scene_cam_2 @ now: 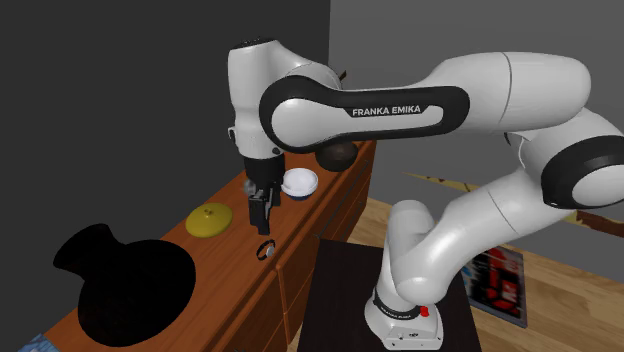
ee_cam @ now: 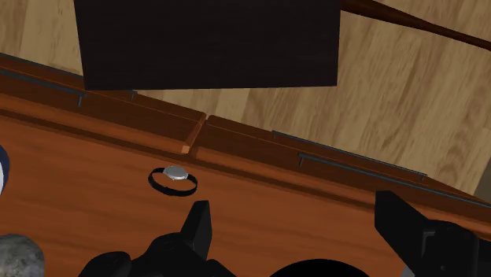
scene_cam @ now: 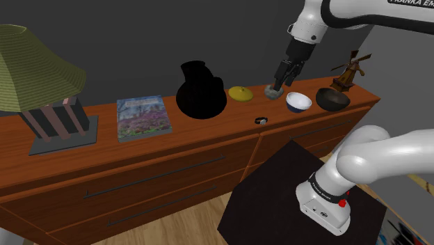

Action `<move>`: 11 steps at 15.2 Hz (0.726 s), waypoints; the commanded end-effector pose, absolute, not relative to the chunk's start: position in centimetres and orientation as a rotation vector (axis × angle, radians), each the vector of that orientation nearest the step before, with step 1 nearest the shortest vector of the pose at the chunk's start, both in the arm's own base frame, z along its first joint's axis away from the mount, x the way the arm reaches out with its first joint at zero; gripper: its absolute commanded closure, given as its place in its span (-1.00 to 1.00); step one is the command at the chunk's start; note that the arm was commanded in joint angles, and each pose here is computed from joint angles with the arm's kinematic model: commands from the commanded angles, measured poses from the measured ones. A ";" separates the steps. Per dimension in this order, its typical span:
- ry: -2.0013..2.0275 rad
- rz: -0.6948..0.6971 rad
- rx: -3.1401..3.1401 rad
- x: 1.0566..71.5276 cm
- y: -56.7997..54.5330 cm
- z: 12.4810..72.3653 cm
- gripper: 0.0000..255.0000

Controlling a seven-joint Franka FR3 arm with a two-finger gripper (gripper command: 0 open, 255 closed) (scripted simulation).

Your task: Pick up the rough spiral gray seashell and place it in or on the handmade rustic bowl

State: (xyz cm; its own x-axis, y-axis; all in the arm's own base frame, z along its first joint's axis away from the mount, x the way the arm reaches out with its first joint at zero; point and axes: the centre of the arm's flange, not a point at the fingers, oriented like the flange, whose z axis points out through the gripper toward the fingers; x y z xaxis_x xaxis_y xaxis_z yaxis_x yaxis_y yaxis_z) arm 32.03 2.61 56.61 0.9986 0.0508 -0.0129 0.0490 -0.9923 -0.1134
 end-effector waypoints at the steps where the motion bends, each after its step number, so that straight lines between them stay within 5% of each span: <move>1: -0.076 0.024 -3.027 32.0 2.6 56.6 -1.00; 11: -0.131 0.016 -3.004 37.1 -8.5 50.9 -1.00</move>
